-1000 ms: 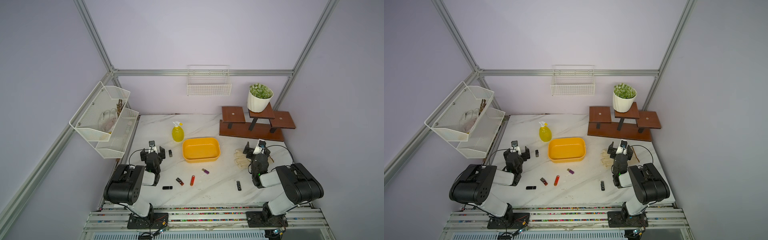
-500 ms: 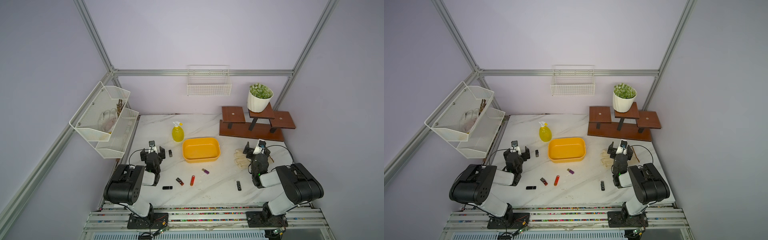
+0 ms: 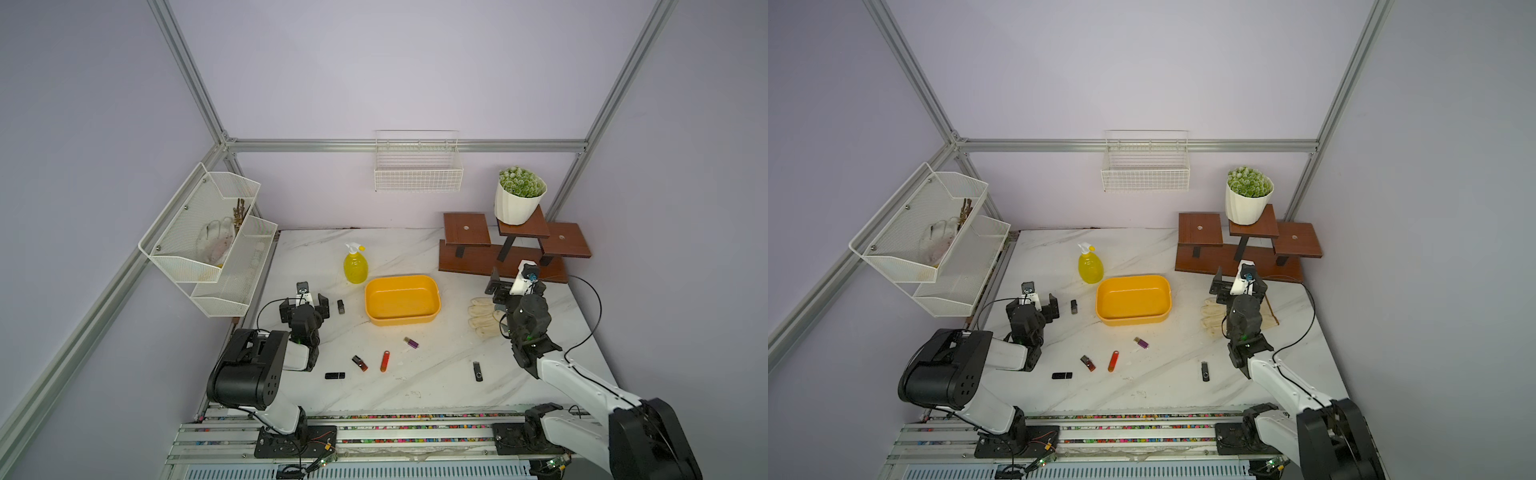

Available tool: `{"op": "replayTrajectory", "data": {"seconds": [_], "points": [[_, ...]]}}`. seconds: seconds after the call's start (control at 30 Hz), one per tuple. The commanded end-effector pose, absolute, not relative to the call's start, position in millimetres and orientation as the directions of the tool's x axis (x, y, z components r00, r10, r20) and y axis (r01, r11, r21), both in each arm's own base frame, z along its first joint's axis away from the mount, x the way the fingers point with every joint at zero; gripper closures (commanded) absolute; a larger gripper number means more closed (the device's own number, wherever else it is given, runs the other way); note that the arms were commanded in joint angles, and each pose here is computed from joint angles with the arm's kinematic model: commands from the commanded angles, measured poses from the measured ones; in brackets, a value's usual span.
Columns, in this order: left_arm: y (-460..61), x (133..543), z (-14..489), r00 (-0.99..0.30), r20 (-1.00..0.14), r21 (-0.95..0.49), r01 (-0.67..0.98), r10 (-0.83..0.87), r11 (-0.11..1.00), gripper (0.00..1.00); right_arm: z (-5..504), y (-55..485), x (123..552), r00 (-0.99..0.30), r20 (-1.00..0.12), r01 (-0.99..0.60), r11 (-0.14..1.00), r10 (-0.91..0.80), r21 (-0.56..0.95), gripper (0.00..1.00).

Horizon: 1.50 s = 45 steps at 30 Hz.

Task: Put the usb flash drive into the storage box
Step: Pick up the USB flash from the center of the board.

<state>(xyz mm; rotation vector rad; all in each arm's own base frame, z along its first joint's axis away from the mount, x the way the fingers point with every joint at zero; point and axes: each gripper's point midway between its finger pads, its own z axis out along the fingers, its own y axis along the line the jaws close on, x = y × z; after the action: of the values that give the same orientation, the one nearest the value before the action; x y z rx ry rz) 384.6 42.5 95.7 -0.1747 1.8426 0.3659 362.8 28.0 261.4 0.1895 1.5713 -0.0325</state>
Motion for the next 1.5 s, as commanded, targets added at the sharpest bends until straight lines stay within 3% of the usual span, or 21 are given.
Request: {"op": "replayTrajectory", "data": {"seconds": [0.0,0.13,0.27,0.47,0.6,0.77,0.93,1.17,1.27,1.47], "points": [[41,396,116,-0.241,-0.970,0.116,-0.295,0.044,0.949,0.00,225,42,342,-0.288,-0.947,0.144,0.984,0.144,0.105,0.00],[41,396,116,-0.240,-0.970,0.107,-0.286,0.037,0.952,0.00,205,48,324,-0.480,-0.832,0.231,0.955,0.278,0.186,0.01],[41,397,116,-0.242,-0.970,0.107,-0.287,0.036,0.952,0.00,180,75,298,-0.666,-0.702,0.214,0.966,0.251,0.142,0.01],[41,396,116,-0.240,-0.970,0.108,-0.288,0.037,0.952,0.00,141,91,250,-0.834,-0.494,0.237,0.968,0.245,0.079,0.01],[42,396,116,-0.240,-0.970,0.108,-0.288,0.038,0.951,0.00,119,95,221,-0.879,-0.405,0.238,0.968,0.252,0.085,0.01],[42,396,116,-0.242,-0.970,0.110,-0.288,0.038,0.951,0.00,90,111,195,-0.910,-0.325,0.218,0.964,0.256,0.150,0.11],[41,396,116,-0.242,-0.970,0.109,-0.288,0.038,0.952,0.00,64,108,174,-0.952,-0.232,0.189,0.979,0.201,0.072,0.19],[42,396,116,-0.242,-0.970,0.110,-0.290,0.038,0.951,0.00,47,114,170,-0.966,-0.190,0.166,0.983,0.178,0.077,0.32],[42,396,116,-0.241,-0.970,0.108,-0.290,0.037,0.951,0.00,38,116,172,-0.969,-0.181,0.159,0.985,0.169,0.067,0.43],[42,396,116,-0.242,-0.970,0.110,-0.289,0.039,0.951,0.00,25,114,172,-0.978,-0.152,0.143,0.990,0.144,0.018,0.47]]}}
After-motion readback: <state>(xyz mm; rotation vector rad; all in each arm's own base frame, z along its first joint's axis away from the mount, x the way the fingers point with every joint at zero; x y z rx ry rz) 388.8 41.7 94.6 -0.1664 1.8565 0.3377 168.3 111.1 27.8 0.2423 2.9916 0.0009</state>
